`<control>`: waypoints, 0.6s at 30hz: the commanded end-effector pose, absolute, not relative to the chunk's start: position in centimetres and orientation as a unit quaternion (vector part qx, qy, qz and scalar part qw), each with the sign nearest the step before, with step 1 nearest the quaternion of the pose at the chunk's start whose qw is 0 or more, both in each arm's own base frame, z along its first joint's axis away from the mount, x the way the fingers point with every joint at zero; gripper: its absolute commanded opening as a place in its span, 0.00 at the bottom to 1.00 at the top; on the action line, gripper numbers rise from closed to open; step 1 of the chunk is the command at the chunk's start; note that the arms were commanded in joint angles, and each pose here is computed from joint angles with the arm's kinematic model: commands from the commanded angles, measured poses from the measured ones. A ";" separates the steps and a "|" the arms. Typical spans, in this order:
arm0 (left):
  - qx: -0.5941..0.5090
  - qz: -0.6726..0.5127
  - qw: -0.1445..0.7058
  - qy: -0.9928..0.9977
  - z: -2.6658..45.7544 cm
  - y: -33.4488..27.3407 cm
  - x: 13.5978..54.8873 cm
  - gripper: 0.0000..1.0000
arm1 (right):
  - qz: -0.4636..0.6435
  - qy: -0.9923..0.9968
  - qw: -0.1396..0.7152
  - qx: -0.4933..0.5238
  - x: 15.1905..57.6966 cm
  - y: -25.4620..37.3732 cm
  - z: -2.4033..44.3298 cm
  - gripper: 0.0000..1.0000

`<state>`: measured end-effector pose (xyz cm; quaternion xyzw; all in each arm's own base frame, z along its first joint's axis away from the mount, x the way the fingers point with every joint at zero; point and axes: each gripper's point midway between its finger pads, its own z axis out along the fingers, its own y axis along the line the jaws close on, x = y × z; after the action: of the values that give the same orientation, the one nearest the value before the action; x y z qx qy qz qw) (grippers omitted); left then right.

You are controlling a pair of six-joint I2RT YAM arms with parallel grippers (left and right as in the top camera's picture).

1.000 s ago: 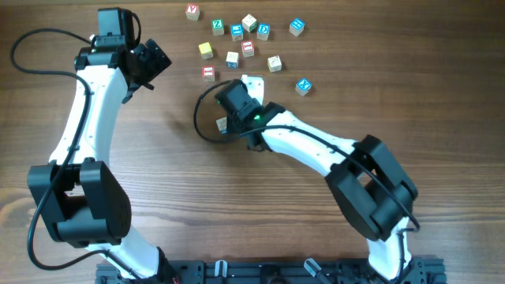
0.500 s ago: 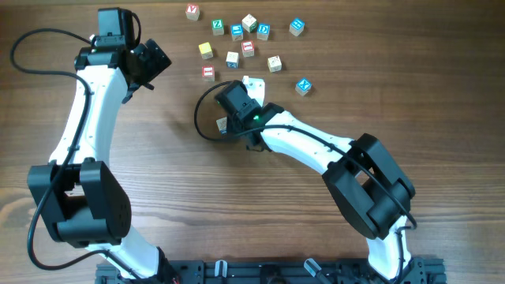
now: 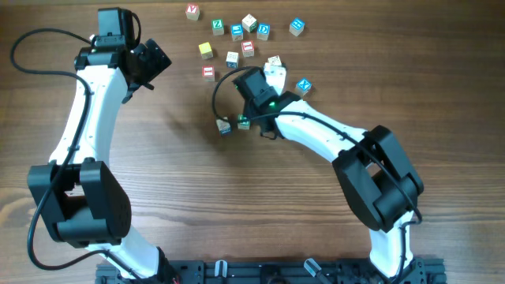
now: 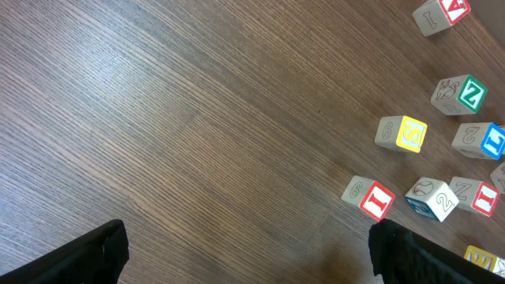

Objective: Form a circle
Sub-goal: 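Place the N block beside the center block with the right gripper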

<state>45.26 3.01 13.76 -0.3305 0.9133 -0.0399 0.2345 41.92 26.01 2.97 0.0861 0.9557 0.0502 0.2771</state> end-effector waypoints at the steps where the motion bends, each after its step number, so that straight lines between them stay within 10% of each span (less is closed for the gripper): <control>1: -0.327 -0.034 0.245 0.912 14.4 3.5 45.5 1.00 | 0.067 0.970 0.221 0.071 39.9 26.7 0.9 0.24; 18: -0.327 -0.034 0.245 0.912 14.4 3.5 45.5 1.00 | 0.141 0.984 0.104 0.042 35.5 29.3 -0.1 0.22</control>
<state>45.26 3.01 13.76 -0.3307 0.9133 -0.0399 0.2345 36.48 29.43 1.13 0.0464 0.9803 0.1471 0.1236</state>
